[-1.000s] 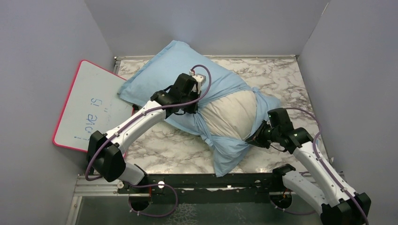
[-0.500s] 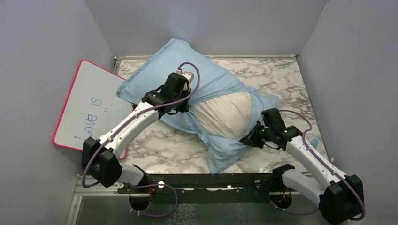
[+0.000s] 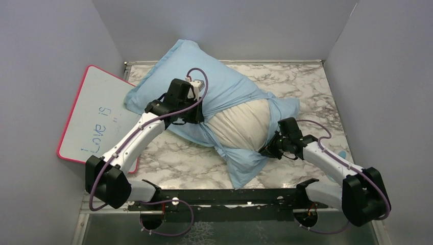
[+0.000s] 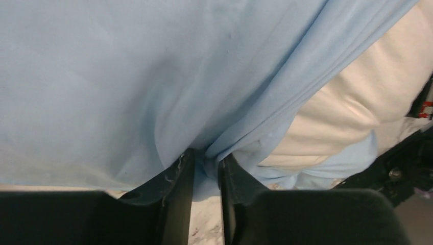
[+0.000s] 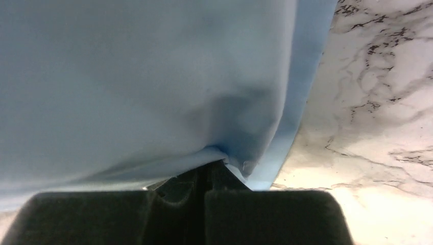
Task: Remove the pillowcase from the pillow
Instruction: Remove the pillow from the pillowcase.
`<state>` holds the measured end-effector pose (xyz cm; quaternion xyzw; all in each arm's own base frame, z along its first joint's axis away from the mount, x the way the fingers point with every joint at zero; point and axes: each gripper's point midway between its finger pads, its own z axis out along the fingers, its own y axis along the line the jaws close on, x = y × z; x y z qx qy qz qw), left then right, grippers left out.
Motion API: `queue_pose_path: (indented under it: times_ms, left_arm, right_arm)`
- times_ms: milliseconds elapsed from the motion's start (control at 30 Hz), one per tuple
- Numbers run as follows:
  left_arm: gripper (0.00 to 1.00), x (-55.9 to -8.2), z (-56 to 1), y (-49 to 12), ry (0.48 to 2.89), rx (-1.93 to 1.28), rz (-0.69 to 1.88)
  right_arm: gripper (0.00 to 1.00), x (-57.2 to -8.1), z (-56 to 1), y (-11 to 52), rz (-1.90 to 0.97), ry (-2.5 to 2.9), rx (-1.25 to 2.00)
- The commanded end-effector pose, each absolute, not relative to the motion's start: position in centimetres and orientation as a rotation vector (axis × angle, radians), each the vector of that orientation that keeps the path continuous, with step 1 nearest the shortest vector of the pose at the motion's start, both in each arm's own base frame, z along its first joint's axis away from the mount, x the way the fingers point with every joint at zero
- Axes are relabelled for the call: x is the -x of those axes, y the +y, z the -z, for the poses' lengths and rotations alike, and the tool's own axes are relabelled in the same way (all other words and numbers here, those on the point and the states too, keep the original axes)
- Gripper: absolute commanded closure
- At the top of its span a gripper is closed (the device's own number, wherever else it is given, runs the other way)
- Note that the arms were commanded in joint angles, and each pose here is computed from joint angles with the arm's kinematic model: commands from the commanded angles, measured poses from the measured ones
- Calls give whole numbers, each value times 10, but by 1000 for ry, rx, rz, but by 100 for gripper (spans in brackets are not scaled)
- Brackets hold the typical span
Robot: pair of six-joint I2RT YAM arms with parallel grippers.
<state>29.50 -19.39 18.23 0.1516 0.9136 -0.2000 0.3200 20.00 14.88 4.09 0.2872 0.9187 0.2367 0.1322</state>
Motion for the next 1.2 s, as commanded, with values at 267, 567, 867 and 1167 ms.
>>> queue_pose_path:
  times_ms: [267,567,867,1167]
  left_arm:
    - [34,-273,-277,-276,2091,-645,601]
    - [25,-251,-286,-350,1979,-900,564]
    - [20,-224,-195,-397,2084,-1135,436]
    - [31,-257,-124,-366,2217,-929,66]
  right_arm:
    - [99,-184,-48,115,-451,2709,-751]
    - [98,-201,-95,97,-385,2537,-769]
    - [100,-188,-77,119,-557,2583,-835]
    - [100,-182,-67,128,-652,2576,-888]
